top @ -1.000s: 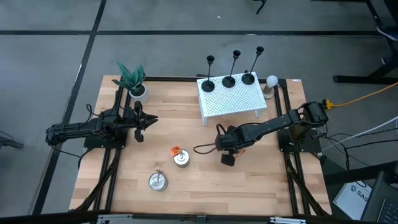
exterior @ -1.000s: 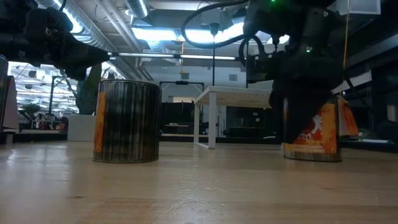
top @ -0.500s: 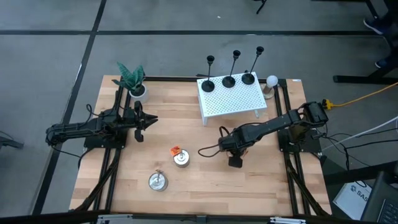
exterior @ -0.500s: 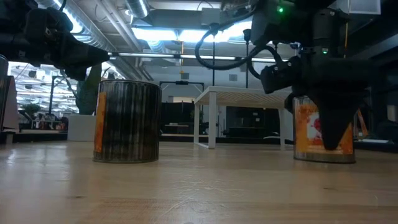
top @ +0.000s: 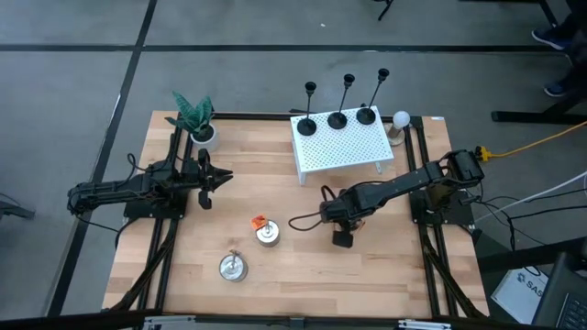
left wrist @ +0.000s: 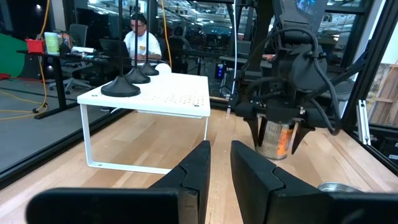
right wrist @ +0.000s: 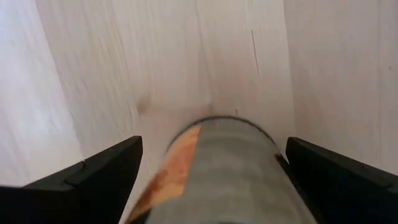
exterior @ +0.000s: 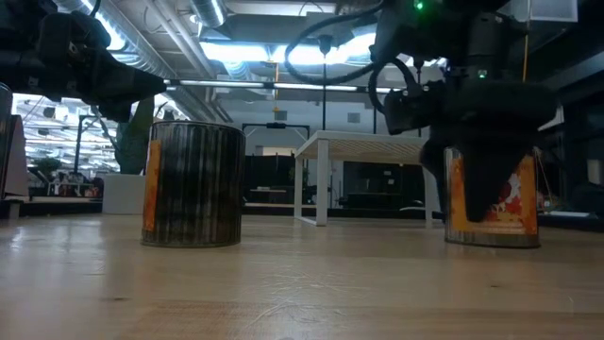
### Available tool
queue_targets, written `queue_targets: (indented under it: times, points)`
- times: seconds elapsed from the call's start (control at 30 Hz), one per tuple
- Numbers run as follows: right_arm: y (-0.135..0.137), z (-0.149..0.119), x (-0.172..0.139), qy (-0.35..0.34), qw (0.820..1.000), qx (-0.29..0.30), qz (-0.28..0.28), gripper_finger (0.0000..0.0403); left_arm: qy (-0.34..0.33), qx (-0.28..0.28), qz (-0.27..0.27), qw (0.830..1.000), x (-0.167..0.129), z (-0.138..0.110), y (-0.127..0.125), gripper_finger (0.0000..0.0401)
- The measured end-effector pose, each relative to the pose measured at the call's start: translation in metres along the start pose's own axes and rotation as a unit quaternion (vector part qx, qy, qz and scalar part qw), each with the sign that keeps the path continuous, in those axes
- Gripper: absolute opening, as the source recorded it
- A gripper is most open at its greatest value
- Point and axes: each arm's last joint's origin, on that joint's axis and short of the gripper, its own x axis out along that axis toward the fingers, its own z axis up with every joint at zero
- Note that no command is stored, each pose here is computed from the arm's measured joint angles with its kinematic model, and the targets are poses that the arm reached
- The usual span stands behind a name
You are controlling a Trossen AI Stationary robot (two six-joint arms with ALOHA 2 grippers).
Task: Pick & Place candle stick holders
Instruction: Put the bottom orange scented candle on the shelf
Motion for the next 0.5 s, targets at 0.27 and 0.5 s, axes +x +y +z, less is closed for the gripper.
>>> queue_targets:
  times: [0.27, 0.5]
  points:
    - [0.001, 0.0023, 0.0, -0.012, 1.0, 0.018, 0.005, 0.0399, 0.0, 0.0, 0.0, 1.0, 0.0, 0.0, 0.0, 0.0059]
    - [0.0007, 0.0014, 0.0, -0.007, 1.0, 0.014, 0.003, 0.0399, 0.0, 0.0, 0.0, 1.0, 0.0, 0.0001, 0.0, 0.0059]
